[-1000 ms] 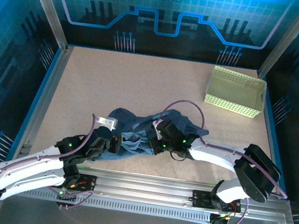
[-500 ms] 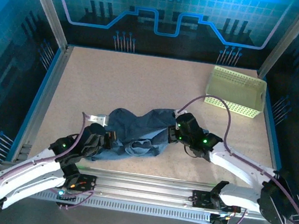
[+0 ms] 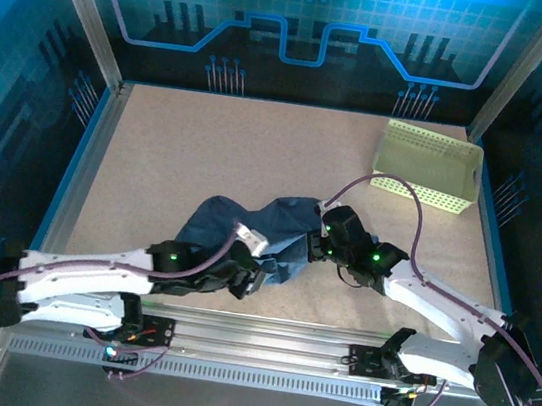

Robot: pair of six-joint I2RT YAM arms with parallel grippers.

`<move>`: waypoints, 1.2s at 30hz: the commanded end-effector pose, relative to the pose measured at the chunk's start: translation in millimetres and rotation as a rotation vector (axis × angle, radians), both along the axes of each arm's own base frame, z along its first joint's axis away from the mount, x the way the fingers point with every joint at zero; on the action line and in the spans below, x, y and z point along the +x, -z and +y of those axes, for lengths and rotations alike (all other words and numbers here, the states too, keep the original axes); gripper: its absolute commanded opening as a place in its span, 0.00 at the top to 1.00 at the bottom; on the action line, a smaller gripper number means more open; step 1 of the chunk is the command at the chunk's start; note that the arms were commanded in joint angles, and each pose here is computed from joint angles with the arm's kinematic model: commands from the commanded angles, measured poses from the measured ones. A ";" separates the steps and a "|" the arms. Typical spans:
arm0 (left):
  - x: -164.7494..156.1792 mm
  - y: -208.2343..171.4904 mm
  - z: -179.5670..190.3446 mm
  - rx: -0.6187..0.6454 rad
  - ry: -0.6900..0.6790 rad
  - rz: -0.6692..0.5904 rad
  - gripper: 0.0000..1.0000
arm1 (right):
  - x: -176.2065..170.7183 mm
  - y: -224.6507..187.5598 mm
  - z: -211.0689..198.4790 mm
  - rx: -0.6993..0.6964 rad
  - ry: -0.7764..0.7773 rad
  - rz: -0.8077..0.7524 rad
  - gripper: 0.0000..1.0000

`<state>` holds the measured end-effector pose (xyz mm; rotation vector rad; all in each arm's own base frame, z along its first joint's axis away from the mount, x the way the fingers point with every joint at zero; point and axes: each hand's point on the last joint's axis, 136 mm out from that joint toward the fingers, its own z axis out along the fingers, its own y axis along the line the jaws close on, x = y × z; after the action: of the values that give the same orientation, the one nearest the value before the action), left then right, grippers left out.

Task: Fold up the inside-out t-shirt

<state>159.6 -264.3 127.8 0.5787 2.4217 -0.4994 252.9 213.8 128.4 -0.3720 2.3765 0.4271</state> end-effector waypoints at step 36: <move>57.0 18.1 1.4 0.380 -0.120 -0.211 1.00 | 7.8 -5.5 -29.0 -0.048 0.101 -0.011 1.00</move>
<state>213.1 -273.4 71.5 0.7369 2.4262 0.1643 253.1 202.4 134.9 -0.3397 2.3612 0.4071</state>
